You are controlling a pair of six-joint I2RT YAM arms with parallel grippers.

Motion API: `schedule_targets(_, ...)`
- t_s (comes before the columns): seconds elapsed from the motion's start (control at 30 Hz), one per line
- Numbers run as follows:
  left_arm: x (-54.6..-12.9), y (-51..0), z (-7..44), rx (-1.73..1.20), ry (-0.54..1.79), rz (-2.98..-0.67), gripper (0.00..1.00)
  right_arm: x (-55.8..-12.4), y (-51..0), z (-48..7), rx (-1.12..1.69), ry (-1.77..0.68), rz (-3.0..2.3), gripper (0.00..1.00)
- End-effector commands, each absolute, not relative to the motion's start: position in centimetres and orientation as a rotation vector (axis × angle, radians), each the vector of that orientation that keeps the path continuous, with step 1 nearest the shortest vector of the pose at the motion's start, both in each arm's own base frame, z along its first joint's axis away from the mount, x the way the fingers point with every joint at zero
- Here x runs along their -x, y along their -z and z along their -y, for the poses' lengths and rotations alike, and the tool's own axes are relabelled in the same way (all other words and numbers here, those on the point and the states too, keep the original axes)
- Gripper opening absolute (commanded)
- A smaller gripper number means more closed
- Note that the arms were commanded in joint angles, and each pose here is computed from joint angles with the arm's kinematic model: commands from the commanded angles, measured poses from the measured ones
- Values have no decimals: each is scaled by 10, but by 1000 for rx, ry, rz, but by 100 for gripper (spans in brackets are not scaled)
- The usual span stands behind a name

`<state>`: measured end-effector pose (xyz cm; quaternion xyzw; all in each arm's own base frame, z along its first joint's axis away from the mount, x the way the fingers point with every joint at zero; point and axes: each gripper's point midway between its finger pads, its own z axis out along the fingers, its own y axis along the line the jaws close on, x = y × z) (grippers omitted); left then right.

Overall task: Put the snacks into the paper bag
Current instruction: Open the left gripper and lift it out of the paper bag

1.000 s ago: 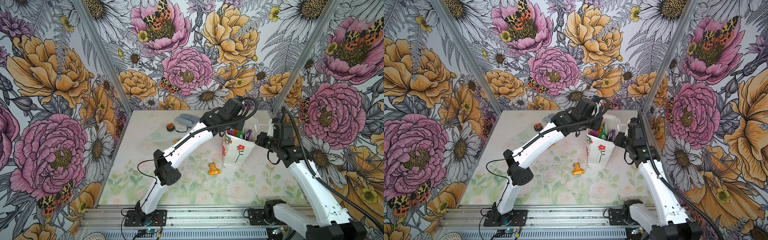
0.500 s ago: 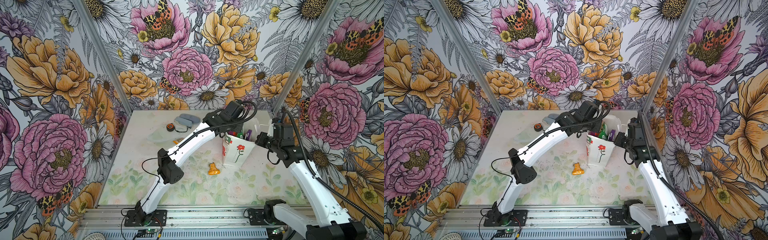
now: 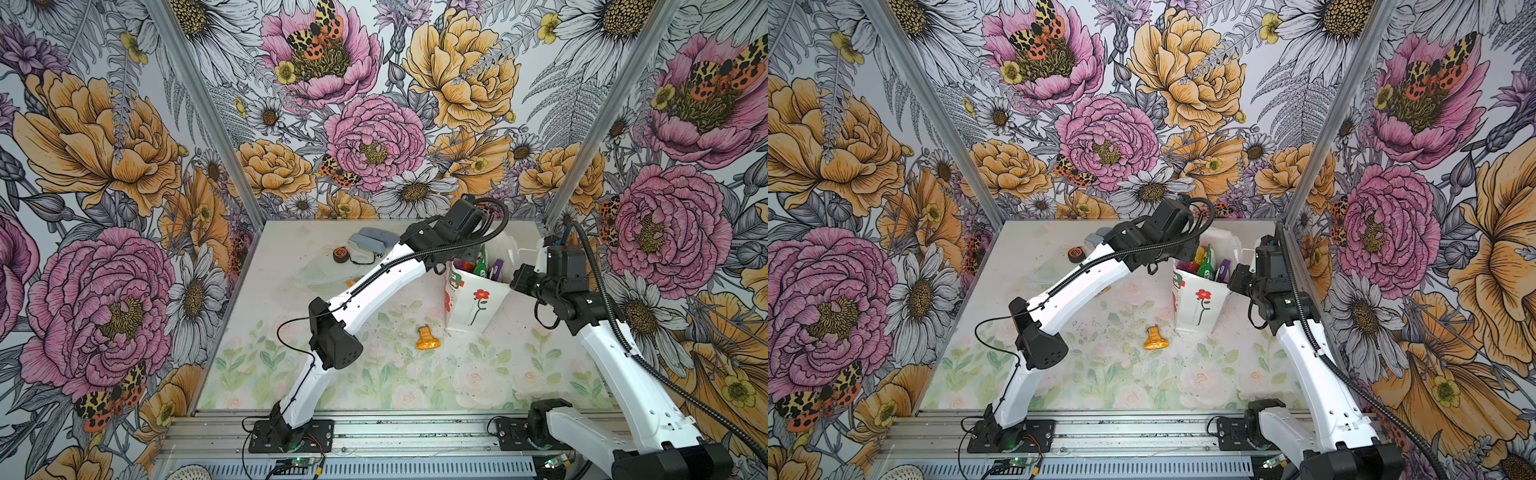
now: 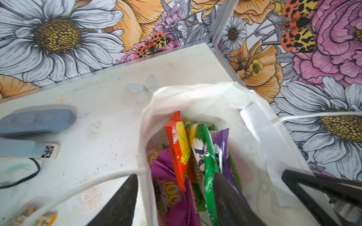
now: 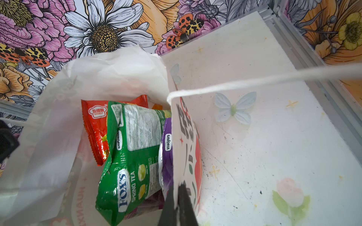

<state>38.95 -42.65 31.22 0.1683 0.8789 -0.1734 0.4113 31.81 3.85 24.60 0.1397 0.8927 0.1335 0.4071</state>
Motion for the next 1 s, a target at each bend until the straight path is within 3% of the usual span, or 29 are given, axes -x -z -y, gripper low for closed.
schedule_targets(0.0, -400, -320, 399, -309, 411, -2234, 70, -327, -262, -45, -300, -355, -2210, 0)
schedule_targets(0.27, -403, -283, 415, -325, 558, -2360, 69, -334, -261, -53, -276, -362, -2229, 0)
schedule_targets(0.57, -403, -264, 419, -324, 600, -2427, 52, -346, -263, -68, -235, -376, -2242, 0)
schedule_targets(0.67, -405, -258, 414, -311, 570, -2444, 44, -350, -265, -73, -218, -377, -2243, 0)
schedule_targets(0.97, -419, -271, 390, -189, 495, -2414, 7, -367, -285, -74, -184, -332, -2207, 0)
